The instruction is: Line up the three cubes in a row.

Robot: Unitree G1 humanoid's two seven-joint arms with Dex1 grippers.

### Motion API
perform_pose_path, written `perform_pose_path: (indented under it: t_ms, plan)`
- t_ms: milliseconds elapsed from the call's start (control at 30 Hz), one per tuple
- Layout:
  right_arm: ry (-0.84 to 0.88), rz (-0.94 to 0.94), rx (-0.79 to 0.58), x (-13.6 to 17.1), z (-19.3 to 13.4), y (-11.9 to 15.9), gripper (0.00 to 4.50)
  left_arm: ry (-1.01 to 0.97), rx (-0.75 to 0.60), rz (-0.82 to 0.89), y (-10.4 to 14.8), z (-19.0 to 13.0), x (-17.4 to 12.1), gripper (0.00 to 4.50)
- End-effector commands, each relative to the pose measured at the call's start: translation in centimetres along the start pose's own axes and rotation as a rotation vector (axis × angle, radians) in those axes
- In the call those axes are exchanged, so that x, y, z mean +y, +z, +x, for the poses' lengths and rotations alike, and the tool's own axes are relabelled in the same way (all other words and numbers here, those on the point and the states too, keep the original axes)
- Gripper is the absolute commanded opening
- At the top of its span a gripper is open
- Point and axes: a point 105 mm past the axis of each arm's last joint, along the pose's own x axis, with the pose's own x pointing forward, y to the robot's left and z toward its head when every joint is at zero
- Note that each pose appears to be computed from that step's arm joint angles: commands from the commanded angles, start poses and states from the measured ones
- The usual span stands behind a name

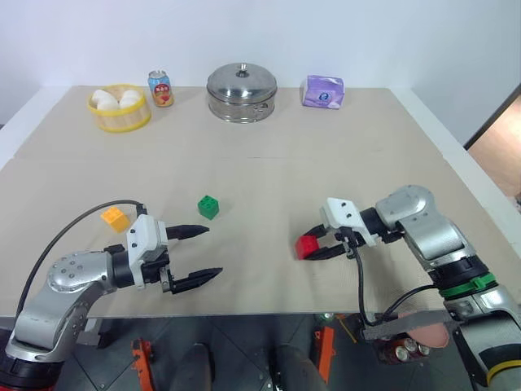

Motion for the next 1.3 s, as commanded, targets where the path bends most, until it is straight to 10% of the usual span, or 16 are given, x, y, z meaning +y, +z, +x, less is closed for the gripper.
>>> perform_pose_path:
  t_ms: [33, 200, 500, 933, 1300]
  plan:
    - [-0.022, -0.028, 0.015, -0.3, -0.3, -0.2, 1.26, -0.005, -0.032, 0.047, 1.2, 0.3, -0.2, 4.5]
    - [-0.014, -0.025, 0.023, -0.1, -0.1, -0.5, 1.26, -0.026, -0.046, 0.051, 1.6, 0.6, -0.2, 4.5]
    - [-0.017, -0.021, -0.006, -0.1, -0.5, 0.2, 4.47, -0.1, -0.026, 0.047, 1.4, 0.8, -1.0, 4.5]
    - [-0.096, 0.102, -0.415, -0.4, -5.0, 7.6, 4.47, 0.387, -0.171, -0.115, 2.3, 1.4, 4.1, 4.5]
    - [-0.207, 0.095, -0.437, -2.1, -3.6, 8.4, 4.47, 0.653, -0.106, -0.094, -0.2, 2.9, 7.9, 4.5]
